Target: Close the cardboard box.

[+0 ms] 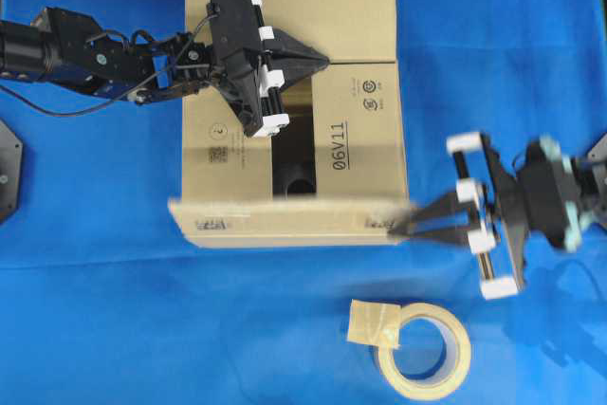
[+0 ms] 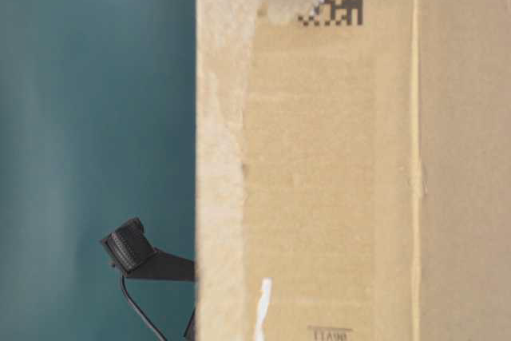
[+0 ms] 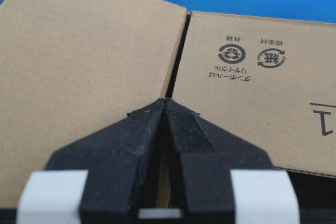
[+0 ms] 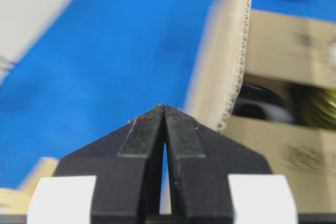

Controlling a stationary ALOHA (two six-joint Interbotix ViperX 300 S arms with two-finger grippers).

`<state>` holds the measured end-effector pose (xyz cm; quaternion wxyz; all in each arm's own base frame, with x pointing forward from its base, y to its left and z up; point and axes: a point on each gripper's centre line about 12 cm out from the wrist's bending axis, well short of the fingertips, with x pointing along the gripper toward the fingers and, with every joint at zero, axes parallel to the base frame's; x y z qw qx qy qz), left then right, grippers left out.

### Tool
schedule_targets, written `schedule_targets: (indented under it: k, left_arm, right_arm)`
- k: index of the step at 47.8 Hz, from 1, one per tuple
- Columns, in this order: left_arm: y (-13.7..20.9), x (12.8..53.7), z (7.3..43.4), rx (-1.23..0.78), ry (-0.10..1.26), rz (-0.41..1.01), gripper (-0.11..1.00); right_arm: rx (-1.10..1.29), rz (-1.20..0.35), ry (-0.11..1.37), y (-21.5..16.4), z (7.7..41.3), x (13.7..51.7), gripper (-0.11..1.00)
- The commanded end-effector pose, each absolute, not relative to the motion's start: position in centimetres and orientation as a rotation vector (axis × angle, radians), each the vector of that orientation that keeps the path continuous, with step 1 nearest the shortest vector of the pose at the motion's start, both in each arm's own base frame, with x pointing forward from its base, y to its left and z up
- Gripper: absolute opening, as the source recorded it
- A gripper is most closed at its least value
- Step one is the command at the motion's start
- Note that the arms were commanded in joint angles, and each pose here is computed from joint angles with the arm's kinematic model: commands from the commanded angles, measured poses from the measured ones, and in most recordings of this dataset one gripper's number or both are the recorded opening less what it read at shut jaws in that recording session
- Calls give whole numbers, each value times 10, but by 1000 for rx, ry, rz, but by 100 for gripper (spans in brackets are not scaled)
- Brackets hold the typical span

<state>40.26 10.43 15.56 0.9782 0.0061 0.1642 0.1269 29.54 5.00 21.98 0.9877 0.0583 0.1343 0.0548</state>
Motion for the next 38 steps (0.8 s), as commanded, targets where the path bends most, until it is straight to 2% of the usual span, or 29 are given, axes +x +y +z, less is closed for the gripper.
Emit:
schedule_targets:
  k: [1,9,21,38]
  left_arm:
    - [104,403,165,13,305,258,0]
    - [104,403,165,13,305,257,0]
    - [104,403,166,13,303,257,0]
    - [101,404,178,15,280,251,0]
  right_arm:
    - [143,45,270,31,225,297,0]
    - [169,-29,349,12,210,300,0]
    - [197,-66,443,8,182,307,0]
    - [211,-76,454,7,178,311,0]
